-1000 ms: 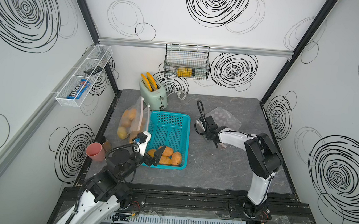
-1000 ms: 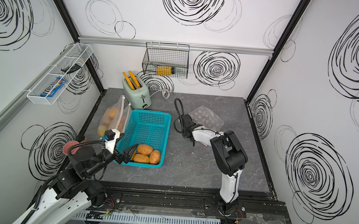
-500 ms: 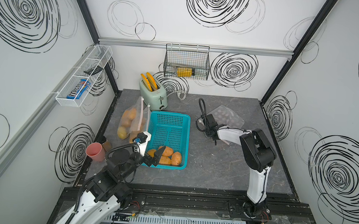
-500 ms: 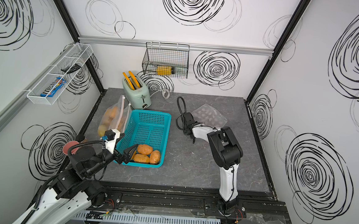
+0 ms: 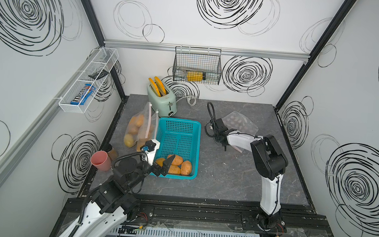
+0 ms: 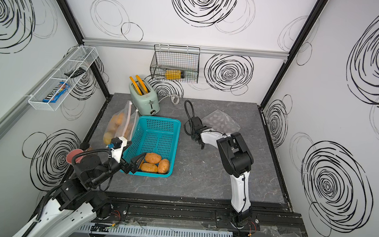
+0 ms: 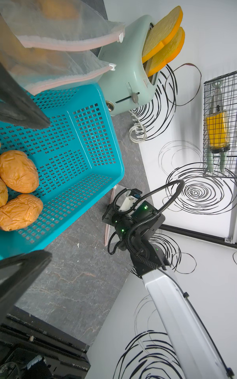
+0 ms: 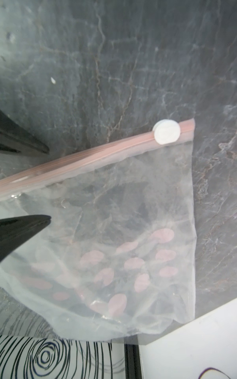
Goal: Put the potatoes into a zipper bag and zip it
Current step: Pick up the zipper food storage bag at the center of the board.
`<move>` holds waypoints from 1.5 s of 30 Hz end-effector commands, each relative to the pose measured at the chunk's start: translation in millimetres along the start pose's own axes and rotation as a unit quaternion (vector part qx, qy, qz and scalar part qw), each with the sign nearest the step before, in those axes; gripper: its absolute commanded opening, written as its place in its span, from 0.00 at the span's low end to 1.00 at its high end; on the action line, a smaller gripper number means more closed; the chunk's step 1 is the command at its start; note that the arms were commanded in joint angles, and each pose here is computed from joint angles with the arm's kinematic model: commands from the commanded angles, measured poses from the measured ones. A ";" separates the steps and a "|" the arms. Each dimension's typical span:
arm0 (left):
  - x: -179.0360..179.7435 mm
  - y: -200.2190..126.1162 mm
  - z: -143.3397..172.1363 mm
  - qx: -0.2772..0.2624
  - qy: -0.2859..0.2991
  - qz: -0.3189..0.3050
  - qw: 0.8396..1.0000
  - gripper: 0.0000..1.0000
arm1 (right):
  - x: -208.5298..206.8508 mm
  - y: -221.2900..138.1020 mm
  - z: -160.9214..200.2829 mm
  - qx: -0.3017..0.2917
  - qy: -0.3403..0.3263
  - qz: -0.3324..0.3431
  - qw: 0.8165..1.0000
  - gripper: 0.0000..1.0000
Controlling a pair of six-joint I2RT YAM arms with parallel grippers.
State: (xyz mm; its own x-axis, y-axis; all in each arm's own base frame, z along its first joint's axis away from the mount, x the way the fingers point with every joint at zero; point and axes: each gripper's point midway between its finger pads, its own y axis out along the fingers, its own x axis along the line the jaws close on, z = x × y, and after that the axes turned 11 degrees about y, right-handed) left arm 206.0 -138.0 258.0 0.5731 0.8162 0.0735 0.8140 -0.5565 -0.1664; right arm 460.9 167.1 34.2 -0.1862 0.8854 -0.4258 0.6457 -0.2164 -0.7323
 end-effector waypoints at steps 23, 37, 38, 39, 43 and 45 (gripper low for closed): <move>-4.0 2.5 -9.0 -0.022 0.004 0.010 1.000 0.96 | -30.3 14.9 28.3 0.034 -0.089 0.149 0.984 0.40; -4.4 3.3 -7.8 -0.020 0.004 0.011 1.000 0.96 | -19.1 16.3 31.5 0.035 -0.069 0.107 0.991 0.12; -4.3 3.3 -7.7 -0.019 0.004 0.011 1.000 0.96 | -16.7 12.2 27.7 0.031 -0.055 0.091 0.994 0.09; -3.6 3.2 -7.9 -0.020 0.004 0.009 1.000 0.96 | -15.9 7.0 23.2 0.026 -0.036 0.075 0.996 0.07; -3.0 2.2 -9.4 -0.022 0.001 0.007 1.000 0.96 | -9.7 -19.5 4.2 0.002 0.034 0.001 0.999 0.00; -3.8 1.6 -11.6 -0.026 -0.003 0.008 1.000 0.96 | -5.9 -36.6 -3.4 -0.004 0.074 -0.046 0.996 0.00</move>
State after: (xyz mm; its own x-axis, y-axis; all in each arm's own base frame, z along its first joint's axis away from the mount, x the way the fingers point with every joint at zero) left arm 205.7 -141.1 259.8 0.5834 0.8090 0.0721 0.8074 -0.5681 -0.1592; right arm 452.3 150.8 40.0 -0.1285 0.8695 -0.4769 0.6470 -0.2909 -0.7048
